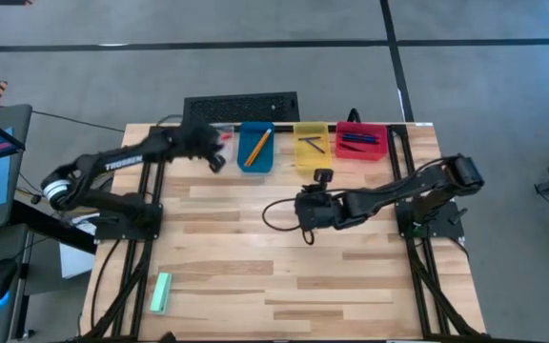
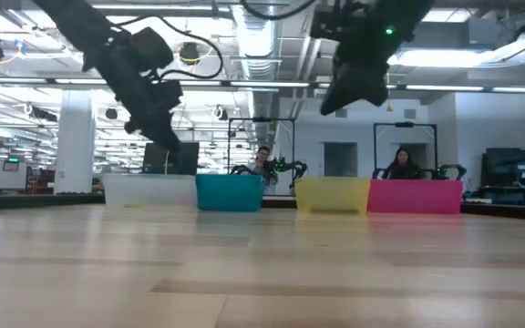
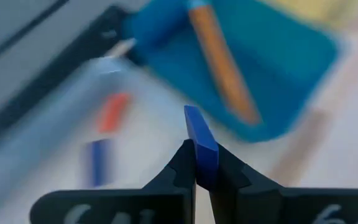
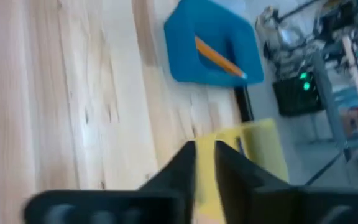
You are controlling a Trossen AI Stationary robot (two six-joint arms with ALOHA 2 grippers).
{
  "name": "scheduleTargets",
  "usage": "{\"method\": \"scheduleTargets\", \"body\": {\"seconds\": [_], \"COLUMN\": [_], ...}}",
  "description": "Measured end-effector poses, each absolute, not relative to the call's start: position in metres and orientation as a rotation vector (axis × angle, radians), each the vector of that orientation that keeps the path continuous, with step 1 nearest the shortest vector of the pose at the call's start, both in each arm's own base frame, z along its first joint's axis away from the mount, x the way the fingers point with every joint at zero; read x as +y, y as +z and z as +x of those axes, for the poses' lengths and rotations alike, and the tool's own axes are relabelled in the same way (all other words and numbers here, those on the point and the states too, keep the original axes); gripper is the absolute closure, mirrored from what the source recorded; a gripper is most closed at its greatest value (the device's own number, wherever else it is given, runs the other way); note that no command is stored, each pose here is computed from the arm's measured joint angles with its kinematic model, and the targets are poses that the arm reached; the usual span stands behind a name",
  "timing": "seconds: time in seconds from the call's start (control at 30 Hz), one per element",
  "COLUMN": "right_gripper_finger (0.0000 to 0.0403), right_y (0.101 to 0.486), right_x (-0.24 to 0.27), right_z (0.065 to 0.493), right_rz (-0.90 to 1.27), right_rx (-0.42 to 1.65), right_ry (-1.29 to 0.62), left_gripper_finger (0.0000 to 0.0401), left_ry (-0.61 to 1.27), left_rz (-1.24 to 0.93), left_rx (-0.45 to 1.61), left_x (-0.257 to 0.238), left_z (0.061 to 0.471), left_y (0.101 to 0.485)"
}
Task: Sort crayons/erasers/pens/pencils in bins
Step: Put the blue eraser into the transparent bin, then return to Home Position
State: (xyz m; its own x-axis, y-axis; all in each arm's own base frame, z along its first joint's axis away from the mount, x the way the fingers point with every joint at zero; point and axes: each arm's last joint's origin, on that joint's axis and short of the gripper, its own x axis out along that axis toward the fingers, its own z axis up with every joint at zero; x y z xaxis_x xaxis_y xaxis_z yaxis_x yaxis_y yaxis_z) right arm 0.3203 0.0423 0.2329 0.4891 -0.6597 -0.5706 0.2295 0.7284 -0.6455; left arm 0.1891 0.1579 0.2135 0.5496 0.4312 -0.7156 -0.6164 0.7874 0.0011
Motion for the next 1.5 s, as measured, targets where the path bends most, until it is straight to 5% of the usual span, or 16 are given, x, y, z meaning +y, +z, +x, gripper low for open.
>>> {"method": "scheduleTargets", "body": {"seconds": [0.17, 0.53, 1.07, 1.27, 1.5], "right_gripper_finger": [0.0395, 0.0397, 0.0399, 0.04, 0.04], "right_y": [0.219, 0.196, 0.19, 0.192, 0.198], "right_x": [0.04, 0.037, 0.018, 0.017, 0.01], "right_z": [0.309, 0.287, 0.265, 0.265, 0.267], "right_rz": [-0.503, -0.411, -0.307, -0.332, -0.299], "right_rx": [0.918, 0.779, 0.689, 0.681, 0.621], "right_ry": [-0.593, -0.498, -0.405, -0.391, -0.309], "left_gripper_finger": [0.0396, 0.0391, 0.0287, 0.0262, 0.0318], "left_ry": [0.697, 0.714, 0.67, 0.719, 0.68], "left_rz": [-0.295, -0.398, -0.422, -0.283, -0.194], "left_rx": [0.956, 1.065, 1.13, 1.079, 0.811], "left_x": [0.194, 0.253, 0.253, 0.246, 0.22], "left_z": [0.178, 0.184, 0.185, 0.179, 0.173], "left_y": [0.221, 0.191, 0.179, 0.21, 0.263]}}
